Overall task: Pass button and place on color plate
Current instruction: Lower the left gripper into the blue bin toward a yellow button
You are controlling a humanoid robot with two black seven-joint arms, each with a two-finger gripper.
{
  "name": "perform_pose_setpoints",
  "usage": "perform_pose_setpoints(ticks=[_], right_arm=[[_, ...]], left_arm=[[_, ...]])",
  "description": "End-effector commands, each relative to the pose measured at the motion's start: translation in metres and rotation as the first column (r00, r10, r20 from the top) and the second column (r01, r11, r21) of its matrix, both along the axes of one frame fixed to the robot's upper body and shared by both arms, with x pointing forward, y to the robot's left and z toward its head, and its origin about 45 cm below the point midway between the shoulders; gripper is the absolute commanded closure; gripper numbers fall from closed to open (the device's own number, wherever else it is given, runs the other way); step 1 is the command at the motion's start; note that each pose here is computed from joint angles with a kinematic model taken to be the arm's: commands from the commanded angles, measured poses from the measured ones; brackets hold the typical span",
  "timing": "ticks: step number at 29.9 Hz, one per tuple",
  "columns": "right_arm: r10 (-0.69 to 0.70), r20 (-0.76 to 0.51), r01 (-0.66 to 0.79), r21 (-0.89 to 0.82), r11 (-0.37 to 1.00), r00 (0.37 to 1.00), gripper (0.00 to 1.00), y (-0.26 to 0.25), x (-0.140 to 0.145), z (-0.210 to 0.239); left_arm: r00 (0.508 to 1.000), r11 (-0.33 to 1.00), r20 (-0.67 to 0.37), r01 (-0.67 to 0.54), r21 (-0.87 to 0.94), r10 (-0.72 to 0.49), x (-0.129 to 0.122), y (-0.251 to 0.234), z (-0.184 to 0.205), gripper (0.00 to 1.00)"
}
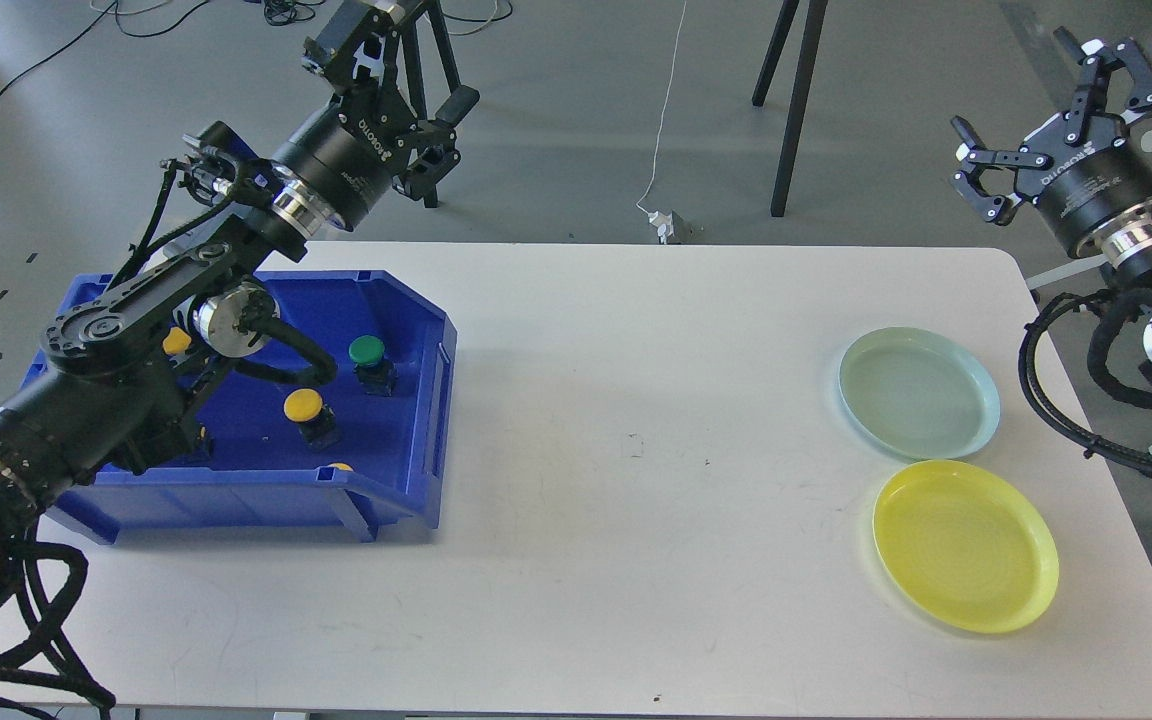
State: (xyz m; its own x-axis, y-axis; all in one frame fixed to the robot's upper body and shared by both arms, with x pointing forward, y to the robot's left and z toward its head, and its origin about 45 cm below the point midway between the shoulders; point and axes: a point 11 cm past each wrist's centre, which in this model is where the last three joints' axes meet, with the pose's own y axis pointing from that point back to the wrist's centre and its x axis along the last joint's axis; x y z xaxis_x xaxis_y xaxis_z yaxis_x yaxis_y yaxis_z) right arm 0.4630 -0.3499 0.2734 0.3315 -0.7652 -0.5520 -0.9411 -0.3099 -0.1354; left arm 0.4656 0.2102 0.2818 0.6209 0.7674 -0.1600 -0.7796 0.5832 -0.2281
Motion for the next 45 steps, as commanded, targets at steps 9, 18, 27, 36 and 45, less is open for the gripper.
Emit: perform_pose_setpoints(ticks=[9, 18, 27, 36, 45], right_arm=[[0.003, 0.0, -0.003, 0.015, 1.0, 1.0, 0.0, 0.005, 0.0, -0.004], [-0.011, -0.002, 0.011, 0.0, 1.0, 1.0, 0.0, -0.003, -0.002, -0.003], [-0.054, 0.006, 0.054, -0.037, 0.998, 0.999, 0.0, -0.03, -0.006, 0.004], [-0.106, -0.023, 0.104, -0.053, 0.993, 0.994, 0.0, -0.048, -0.009, -0.008], [-0.115, -0.057, 0.112, -0.055, 0.992, 0.992, 0.0, -0.052, -0.016, -0.024]], left_arm=[[0.998, 0.983, 0.048, -0.026, -0.184, 0.036, 0.01, 0.028, 0.036, 0.0], [0.983, 0.874, 0.178, 0.124, -0.47, -0.044, -0.023, 0.001, 0.093, 0.0], [0.965, 0.901, 0.25, -0.034, 0.433, -0.084, -0.041, 0.022, 0.08, 0.0], [0.881, 0.114, 0.092, -0.044, 0.993, -0.464, -0.061, 0.095, 0.014, 0.0], [0.803, -0.317, -0.292, 0.136, 0.939, -0.519, -0.084, 0.134, -0.074, 0.01]])
